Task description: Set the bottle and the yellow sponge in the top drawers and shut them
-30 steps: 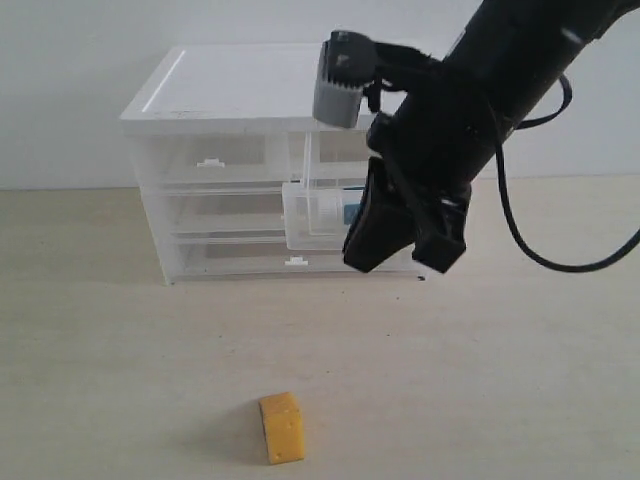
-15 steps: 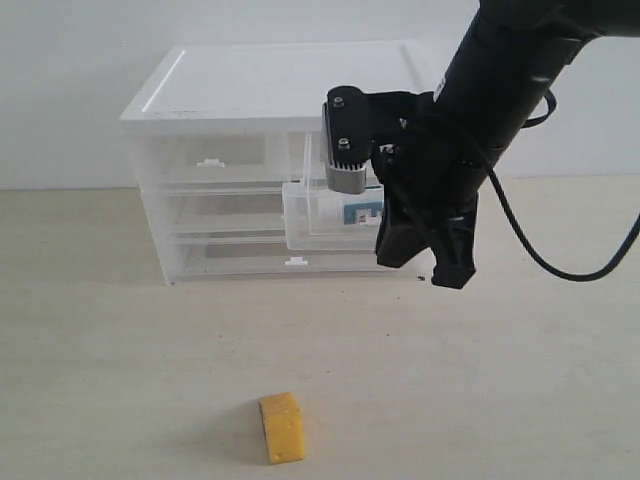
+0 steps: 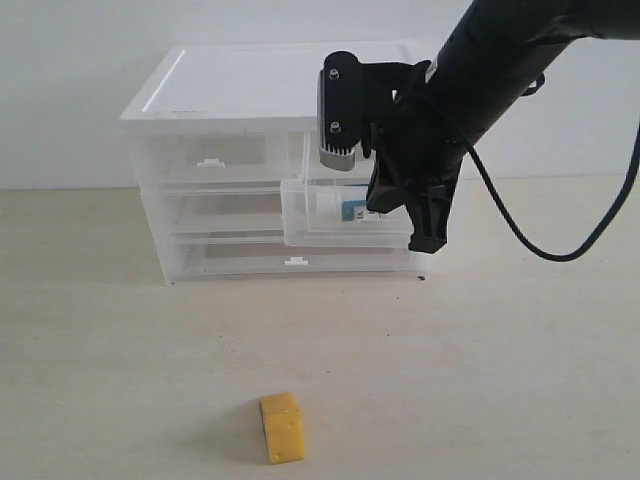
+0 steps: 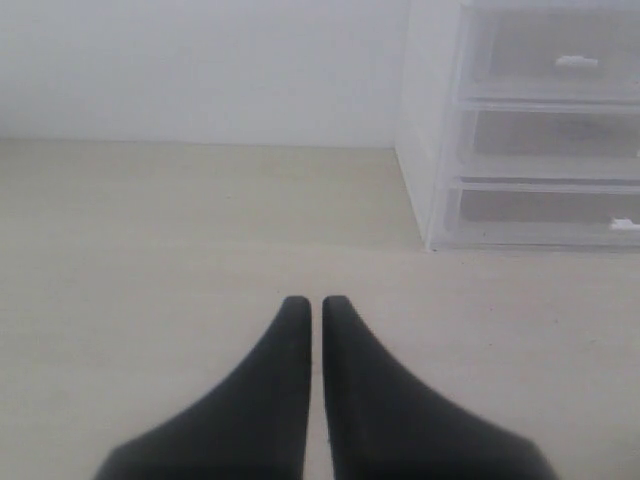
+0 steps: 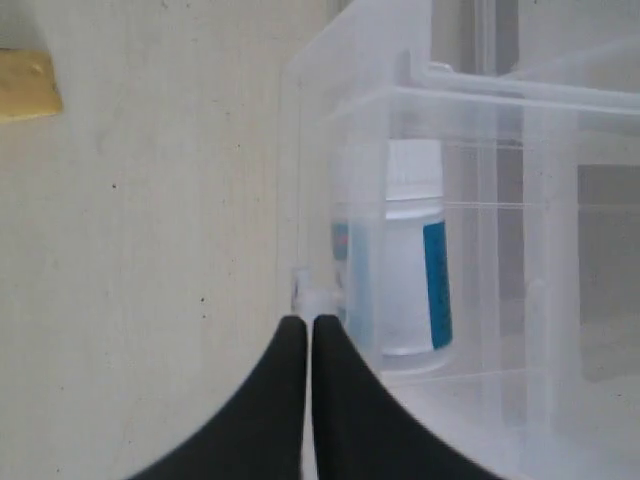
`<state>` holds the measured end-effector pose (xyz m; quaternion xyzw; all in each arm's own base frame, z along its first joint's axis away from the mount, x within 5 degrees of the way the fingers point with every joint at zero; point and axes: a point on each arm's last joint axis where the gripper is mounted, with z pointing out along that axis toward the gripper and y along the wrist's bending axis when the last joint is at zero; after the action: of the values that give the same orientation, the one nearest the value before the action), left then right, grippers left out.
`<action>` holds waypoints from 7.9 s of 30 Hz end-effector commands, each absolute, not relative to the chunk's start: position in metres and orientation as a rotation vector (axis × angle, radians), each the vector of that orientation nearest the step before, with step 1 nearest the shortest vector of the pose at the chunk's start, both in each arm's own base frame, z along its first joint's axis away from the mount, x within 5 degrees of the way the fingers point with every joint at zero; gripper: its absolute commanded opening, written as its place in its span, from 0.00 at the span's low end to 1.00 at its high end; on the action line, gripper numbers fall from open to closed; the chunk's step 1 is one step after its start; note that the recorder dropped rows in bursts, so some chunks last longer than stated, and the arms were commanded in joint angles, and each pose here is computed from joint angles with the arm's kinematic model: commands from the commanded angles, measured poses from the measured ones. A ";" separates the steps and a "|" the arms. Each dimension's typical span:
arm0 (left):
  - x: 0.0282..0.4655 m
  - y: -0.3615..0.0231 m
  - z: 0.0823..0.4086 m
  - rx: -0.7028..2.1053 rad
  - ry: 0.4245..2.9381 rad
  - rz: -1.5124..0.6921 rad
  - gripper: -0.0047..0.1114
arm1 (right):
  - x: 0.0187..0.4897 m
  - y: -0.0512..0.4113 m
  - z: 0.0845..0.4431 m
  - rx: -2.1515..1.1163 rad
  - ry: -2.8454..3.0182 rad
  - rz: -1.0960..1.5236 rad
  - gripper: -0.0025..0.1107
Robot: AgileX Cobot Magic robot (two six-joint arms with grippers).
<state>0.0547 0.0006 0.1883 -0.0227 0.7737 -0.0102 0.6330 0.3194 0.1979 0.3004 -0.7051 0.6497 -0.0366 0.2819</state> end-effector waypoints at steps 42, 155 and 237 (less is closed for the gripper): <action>0.055 0.001 0.188 -0.058 1.766 -0.029 0.08 | 0.345 0.199 0.303 -1.680 1.760 -0.134 0.02; 0.055 0.001 0.188 -0.058 1.766 -0.029 0.08 | 0.051 -0.001 0.265 0.008 1.794 -0.045 0.02; 0.054 0.002 0.227 -0.124 1.327 -0.114 0.08 | 0.054 -0.002 0.184 0.079 1.807 -0.002 0.02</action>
<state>0.0557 0.0010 0.2187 -0.0338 0.6562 -0.0257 0.7534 0.0541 -0.0017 0.1848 0.0356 0.7866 0.0027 0.6164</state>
